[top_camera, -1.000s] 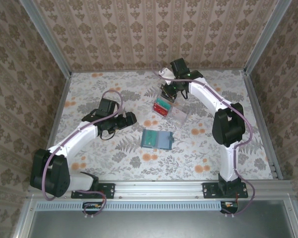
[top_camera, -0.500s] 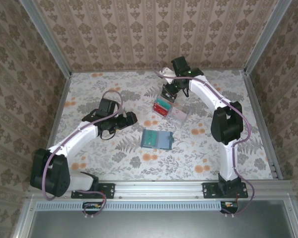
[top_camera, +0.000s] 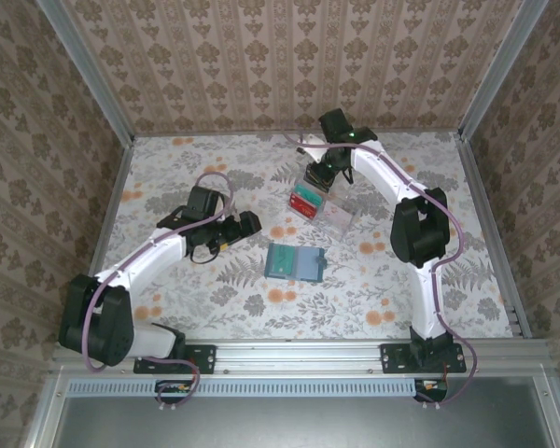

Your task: Take the credit cards out of the card holder

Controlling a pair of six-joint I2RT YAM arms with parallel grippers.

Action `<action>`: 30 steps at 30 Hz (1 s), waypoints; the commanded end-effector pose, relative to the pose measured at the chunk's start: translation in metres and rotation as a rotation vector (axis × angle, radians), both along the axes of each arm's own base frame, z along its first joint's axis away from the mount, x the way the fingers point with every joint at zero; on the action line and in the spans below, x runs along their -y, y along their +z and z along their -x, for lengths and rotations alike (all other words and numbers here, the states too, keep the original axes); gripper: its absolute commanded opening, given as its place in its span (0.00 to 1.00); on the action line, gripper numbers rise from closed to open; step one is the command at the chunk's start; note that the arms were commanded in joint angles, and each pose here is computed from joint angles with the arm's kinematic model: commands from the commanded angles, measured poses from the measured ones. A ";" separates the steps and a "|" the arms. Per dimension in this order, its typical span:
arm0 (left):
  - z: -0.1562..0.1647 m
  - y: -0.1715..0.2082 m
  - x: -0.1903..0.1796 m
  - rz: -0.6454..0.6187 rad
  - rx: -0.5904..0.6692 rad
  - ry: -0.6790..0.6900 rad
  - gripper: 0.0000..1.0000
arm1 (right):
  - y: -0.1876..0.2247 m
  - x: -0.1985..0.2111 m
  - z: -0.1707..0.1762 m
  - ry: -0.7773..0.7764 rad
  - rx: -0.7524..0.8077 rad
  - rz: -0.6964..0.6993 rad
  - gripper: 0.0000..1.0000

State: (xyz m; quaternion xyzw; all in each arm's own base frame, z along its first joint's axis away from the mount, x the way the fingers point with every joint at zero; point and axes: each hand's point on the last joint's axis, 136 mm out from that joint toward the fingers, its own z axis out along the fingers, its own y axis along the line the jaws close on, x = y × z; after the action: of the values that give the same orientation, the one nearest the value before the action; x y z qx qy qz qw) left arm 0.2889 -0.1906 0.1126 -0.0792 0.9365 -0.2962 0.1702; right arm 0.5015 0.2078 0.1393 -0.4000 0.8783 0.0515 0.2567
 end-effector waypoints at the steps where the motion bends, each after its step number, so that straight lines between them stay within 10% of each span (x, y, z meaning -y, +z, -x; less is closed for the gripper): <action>1: 0.003 -0.003 0.002 0.029 -0.024 -0.005 1.00 | 0.002 -0.001 -0.003 -0.004 -0.008 -0.007 0.13; 14: 0.004 -0.002 0.001 0.025 -0.017 -0.013 1.00 | 0.034 0.001 0.005 -0.056 0.017 -0.045 0.35; 23: 0.005 -0.006 -0.017 -0.092 -0.018 0.003 1.00 | 0.082 0.024 0.047 -0.446 0.106 -0.261 0.64; 30: 0.003 -0.008 -0.020 -0.129 -0.027 -0.012 1.00 | 0.055 0.015 0.123 -0.676 -0.103 -0.530 0.67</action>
State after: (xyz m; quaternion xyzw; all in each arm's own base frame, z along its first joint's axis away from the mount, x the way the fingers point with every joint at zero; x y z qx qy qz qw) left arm 0.2817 -0.1753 0.1017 -0.0774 0.9513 -0.2528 0.1583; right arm 0.3938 0.1821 0.2114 -0.1148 0.9231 0.1367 0.3407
